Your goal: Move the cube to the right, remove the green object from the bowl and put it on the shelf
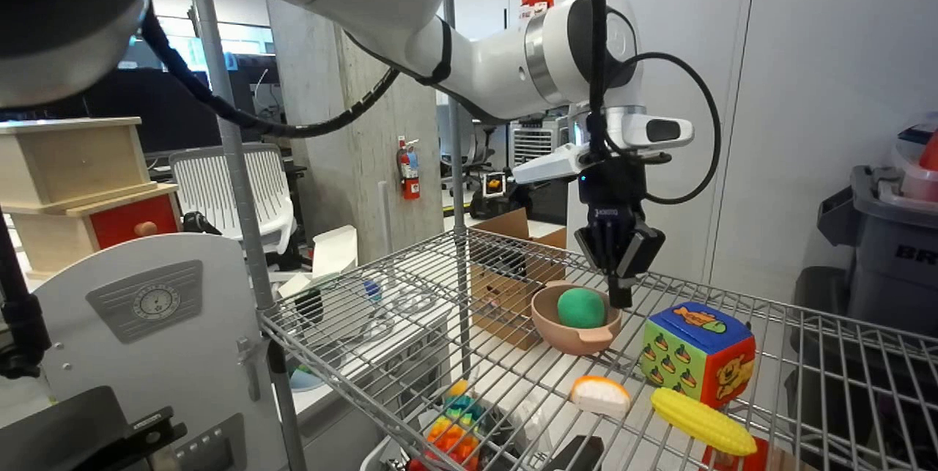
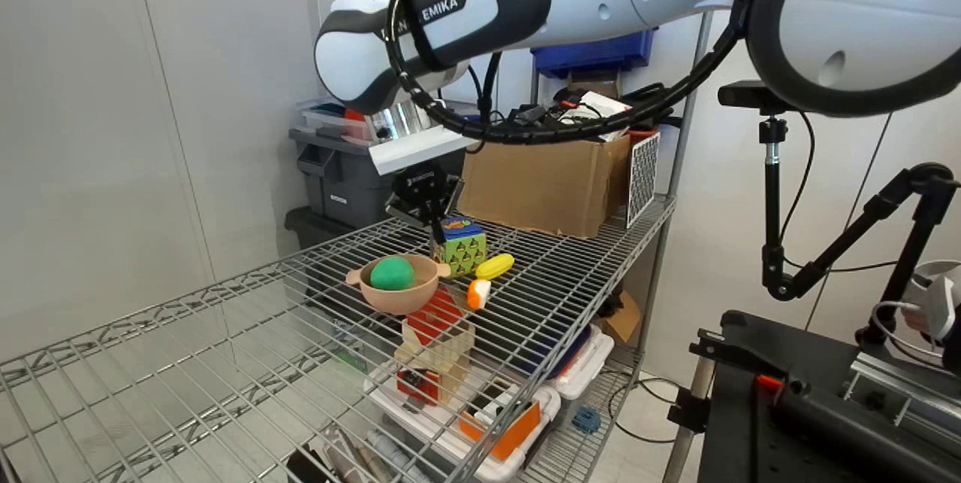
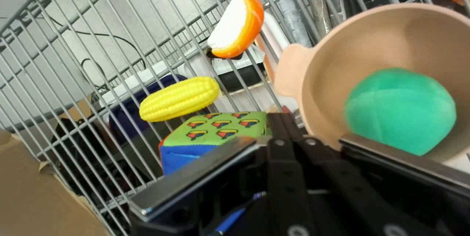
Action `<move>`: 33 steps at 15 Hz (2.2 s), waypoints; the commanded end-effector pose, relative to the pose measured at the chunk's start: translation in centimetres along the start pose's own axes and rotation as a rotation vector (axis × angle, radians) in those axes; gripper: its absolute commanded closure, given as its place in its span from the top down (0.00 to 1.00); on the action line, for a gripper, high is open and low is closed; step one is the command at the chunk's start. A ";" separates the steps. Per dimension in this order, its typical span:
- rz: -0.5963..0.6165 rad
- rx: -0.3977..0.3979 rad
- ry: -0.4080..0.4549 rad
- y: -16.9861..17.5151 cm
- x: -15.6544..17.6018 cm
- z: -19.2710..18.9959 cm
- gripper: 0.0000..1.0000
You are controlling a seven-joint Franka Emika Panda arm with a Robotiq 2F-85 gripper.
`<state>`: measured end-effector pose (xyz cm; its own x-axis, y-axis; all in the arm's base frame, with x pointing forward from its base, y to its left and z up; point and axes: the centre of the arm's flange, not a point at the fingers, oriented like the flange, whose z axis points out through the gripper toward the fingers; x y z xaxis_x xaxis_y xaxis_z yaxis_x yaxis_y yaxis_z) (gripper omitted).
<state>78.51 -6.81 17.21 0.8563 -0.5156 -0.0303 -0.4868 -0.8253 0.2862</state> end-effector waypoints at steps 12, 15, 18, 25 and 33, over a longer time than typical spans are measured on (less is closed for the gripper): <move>-0.300 -0.007 -0.065 -3.3 1.0 -3.5 1.00; -0.318 0.004 -0.054 -5.7 1.6 -2.7 1.00; -0.320 0.010 -0.071 -8.3 2.7 -1.3 1.00; -0.311 0.012 -0.012 -10.8 1.5 0.1 1.00; -0.258 0.039 0.086 -11.6 3.0 0.3 1.00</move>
<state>79.27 1.12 14.75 0.9687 -0.2460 -0.0330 -0.2311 -0.9425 0.2414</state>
